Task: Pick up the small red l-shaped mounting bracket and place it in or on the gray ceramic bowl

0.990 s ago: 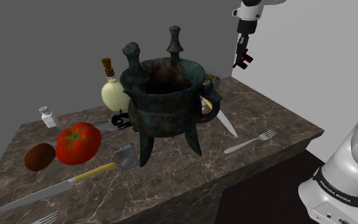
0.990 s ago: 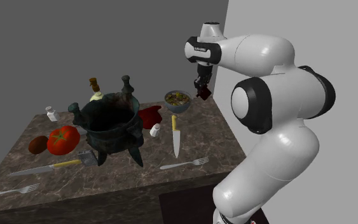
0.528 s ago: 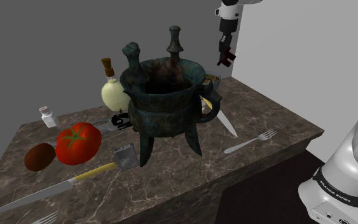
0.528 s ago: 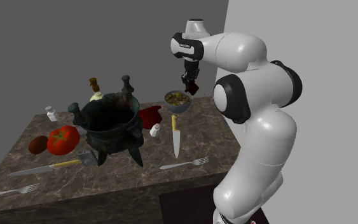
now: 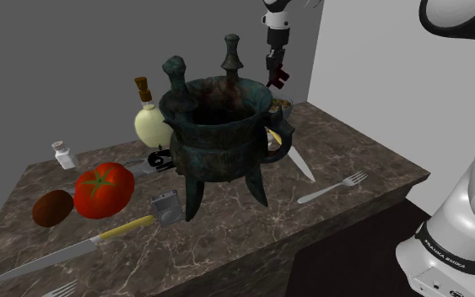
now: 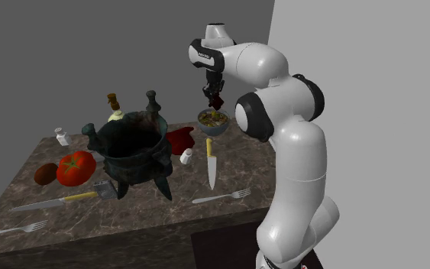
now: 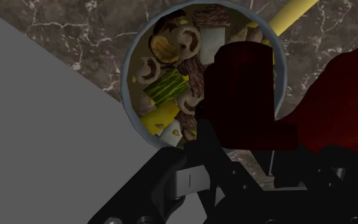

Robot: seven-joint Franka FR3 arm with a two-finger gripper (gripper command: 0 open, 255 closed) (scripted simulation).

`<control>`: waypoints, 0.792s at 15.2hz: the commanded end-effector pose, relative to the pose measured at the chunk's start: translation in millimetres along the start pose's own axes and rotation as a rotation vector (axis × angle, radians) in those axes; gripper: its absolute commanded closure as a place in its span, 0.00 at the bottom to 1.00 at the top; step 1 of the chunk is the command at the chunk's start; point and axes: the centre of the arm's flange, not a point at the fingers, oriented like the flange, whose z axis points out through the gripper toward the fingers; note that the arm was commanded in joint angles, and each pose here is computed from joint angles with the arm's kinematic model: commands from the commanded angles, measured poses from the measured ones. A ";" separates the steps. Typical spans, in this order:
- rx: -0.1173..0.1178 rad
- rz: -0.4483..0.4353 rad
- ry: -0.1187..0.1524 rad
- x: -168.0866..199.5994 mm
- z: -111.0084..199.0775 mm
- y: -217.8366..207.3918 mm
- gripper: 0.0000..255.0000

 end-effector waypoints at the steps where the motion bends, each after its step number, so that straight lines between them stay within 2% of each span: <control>1: 0.000 0.000 0.001 2.4 10.4 0.8 1.00; 10: 0.000 0.000 0.001 0.0 57.8 0.9 1.00; 12: 0.000 0.000 0.001 -0.1 59.2 0.9 1.00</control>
